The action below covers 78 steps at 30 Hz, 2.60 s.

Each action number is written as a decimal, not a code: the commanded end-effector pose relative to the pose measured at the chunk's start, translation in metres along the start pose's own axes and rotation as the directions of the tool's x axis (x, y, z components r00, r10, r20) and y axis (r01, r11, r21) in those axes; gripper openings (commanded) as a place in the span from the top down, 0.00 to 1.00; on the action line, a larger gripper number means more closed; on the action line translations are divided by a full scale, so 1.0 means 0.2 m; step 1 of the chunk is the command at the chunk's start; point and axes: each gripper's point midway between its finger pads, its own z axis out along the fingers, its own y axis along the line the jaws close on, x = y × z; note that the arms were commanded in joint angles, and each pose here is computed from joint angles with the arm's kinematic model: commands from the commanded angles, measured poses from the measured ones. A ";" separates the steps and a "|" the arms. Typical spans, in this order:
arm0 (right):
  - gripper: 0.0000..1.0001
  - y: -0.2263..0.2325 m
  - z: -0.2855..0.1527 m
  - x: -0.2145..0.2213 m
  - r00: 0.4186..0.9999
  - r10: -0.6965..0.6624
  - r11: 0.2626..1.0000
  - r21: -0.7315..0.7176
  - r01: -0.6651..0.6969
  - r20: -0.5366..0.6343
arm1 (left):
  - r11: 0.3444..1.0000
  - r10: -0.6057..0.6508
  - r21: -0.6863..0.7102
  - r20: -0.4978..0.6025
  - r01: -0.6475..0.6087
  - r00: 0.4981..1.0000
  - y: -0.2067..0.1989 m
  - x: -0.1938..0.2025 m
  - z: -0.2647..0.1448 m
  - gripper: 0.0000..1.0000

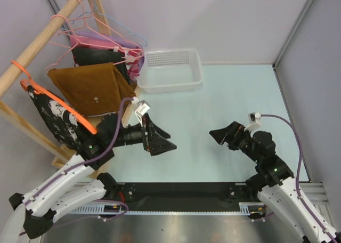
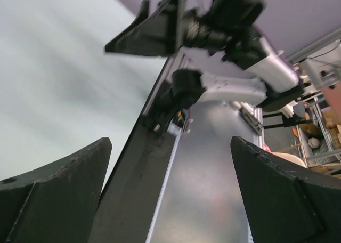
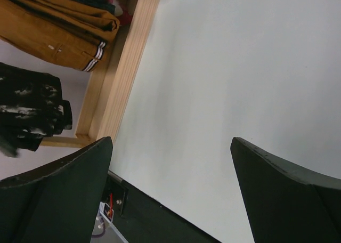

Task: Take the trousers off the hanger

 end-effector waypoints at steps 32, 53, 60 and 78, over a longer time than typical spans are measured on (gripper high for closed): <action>0.00 0.33 -0.04 -0.15 0.986 -0.160 0.977 -0.149 0.151 -0.047 | 0.921 0.145 0.376 -0.075 -0.106 0.987 -0.73 -0.42 -0.14 0.00; 0.00 0.26 -0.18 -0.13 0.990 -0.139 0.985 -0.102 0.138 -0.008 | 0.852 0.187 0.523 -0.243 -0.034 0.952 -0.63 0.14 0.09 0.00; 0.00 0.23 -0.18 -0.12 0.990 -0.143 0.986 -0.090 0.141 -0.012 | 0.858 0.282 0.497 -0.241 -0.131 0.929 -0.88 0.08 0.09 0.01; 0.00 0.25 -0.15 -0.10 0.992 -0.125 0.986 -0.117 0.120 -0.031 | 0.842 0.426 -0.487 0.332 -0.234 0.842 -0.67 -1.11 -0.52 0.03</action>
